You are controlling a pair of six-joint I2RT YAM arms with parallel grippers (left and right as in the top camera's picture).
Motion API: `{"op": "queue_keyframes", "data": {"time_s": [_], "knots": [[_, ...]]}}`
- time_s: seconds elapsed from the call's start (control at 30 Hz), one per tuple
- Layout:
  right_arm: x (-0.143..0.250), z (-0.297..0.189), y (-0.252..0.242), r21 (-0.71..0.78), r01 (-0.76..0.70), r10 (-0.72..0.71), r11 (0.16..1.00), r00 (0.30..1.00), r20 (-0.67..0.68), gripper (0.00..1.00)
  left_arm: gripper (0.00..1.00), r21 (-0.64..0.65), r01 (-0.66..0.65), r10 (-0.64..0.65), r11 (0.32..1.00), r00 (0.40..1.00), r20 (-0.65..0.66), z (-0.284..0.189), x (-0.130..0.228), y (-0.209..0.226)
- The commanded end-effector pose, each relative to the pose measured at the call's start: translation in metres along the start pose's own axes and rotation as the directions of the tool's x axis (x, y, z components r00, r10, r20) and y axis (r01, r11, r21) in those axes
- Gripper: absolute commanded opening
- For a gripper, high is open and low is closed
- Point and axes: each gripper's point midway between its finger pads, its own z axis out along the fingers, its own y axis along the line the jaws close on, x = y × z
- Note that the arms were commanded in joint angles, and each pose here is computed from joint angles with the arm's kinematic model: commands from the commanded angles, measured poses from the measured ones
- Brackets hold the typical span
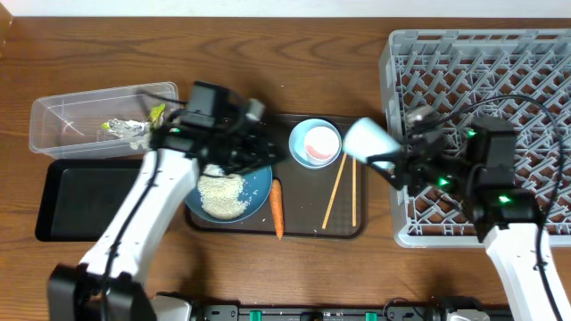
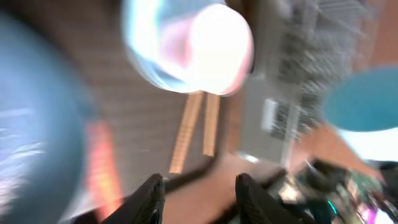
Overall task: Sort waste into correct bins and load items into the dishwasher rack
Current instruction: 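Place the light-blue cup in the dish rack with right gripper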
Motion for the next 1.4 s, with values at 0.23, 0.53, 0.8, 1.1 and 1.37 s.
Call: {"op": "queue_keyframes", "data": {"time_s": [0.23,0.53,0.8,1.1,1.37], "knots": [[-0.016,-0.117,-0.095,0.579,-0.283,0.268,0.765,0.957,0.112,0.25,0.38,-0.279,-0.009,0.084,0.96,0.963,0.257,-0.085,-0.014,0.047],[0.035,-0.228,-0.163,0.871,-0.436,0.444,0.225,0.842,0.307,0.31,0.38,-0.29,-0.022,0.101,0.957,0.96,0.26,-0.09,-0.01,0.046],[0.075,-0.258,-0.204,0.842,-0.539,0.553,-0.027,0.694,0.462,0.26,0.38,-0.291,-0.02,0.099,0.957,0.961,0.257,-0.09,-0.009,0.047],[0.079,-0.24,-0.252,0.778,-0.628,0.592,-0.009,0.624,0.51,0.29,0.38,-0.291,-0.021,0.099,0.957,0.961,0.257,-0.09,-0.009,0.047],[0.08,-0.212,-0.274,0.741,-0.668,0.635,0.065,0.6,0.486,0.32,0.38,-0.29,-0.021,0.099,0.957,0.962,0.256,-0.089,-0.009,0.047]]}}
